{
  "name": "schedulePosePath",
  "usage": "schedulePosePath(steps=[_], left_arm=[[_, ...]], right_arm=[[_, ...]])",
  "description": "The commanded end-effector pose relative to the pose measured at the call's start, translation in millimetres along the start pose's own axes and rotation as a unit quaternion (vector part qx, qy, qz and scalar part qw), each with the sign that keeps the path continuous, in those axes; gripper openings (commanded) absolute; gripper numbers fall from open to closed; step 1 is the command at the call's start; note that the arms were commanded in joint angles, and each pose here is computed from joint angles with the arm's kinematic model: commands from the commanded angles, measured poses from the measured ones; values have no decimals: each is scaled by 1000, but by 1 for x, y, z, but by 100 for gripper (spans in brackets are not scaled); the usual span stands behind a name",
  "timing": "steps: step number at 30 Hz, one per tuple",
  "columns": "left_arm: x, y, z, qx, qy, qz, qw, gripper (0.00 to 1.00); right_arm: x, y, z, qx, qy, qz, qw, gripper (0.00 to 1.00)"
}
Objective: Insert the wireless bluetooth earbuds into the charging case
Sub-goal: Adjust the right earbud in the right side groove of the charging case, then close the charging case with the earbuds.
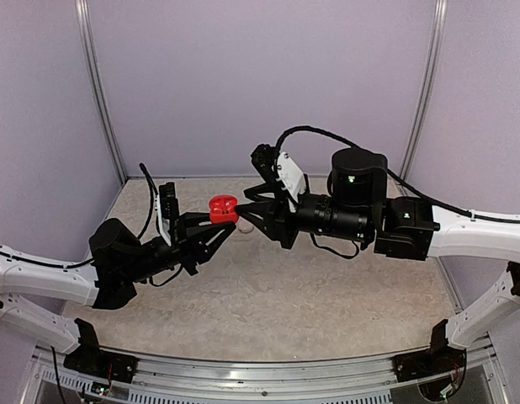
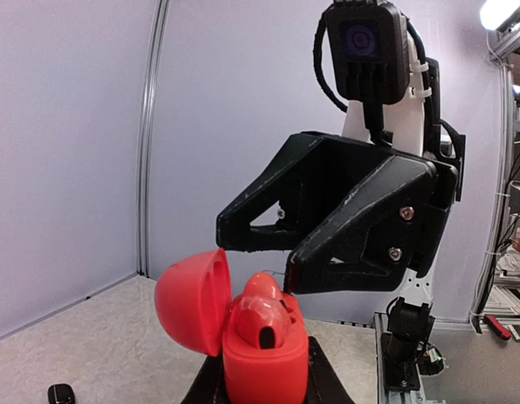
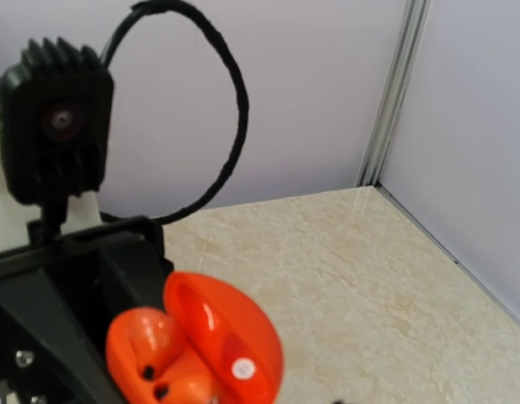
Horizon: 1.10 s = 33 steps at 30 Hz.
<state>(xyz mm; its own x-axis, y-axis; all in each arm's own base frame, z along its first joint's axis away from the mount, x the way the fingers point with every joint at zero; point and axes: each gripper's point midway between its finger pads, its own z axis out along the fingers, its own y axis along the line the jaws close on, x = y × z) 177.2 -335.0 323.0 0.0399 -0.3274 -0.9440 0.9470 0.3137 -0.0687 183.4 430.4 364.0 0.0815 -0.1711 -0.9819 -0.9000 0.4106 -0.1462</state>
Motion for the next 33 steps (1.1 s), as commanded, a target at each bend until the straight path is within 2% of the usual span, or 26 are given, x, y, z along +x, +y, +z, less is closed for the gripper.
schedulePosePath(steps=[1, 6, 8, 15, 18, 33], left_arm=[[-21, -8, 4, 18, -30, 14, 999, 0], [-21, -9, 4, 22, -29, 15, 999, 0], [-20, -10, 4, 25, -26, 14, 999, 0], [-18, -22, 0, 57, -15, 14, 998, 0], [-20, -30, -3, 77, -17, 14, 997, 0], [-24, -47, -2, 116, -19, 18, 993, 0]], right_arm=[[5, -1, -1, -6, 8, -2, 1000, 36], [-3, 5, -9, -27, -7, -13, 1000, 37], [-11, 11, -14, -47, -18, -18, 999, 40], [-21, 20, -27, -106, -29, -16, 994, 67], [-19, 24, -27, -127, -23, -14, 992, 73], [-14, 38, -18, -181, -6, -6, 983, 65]])
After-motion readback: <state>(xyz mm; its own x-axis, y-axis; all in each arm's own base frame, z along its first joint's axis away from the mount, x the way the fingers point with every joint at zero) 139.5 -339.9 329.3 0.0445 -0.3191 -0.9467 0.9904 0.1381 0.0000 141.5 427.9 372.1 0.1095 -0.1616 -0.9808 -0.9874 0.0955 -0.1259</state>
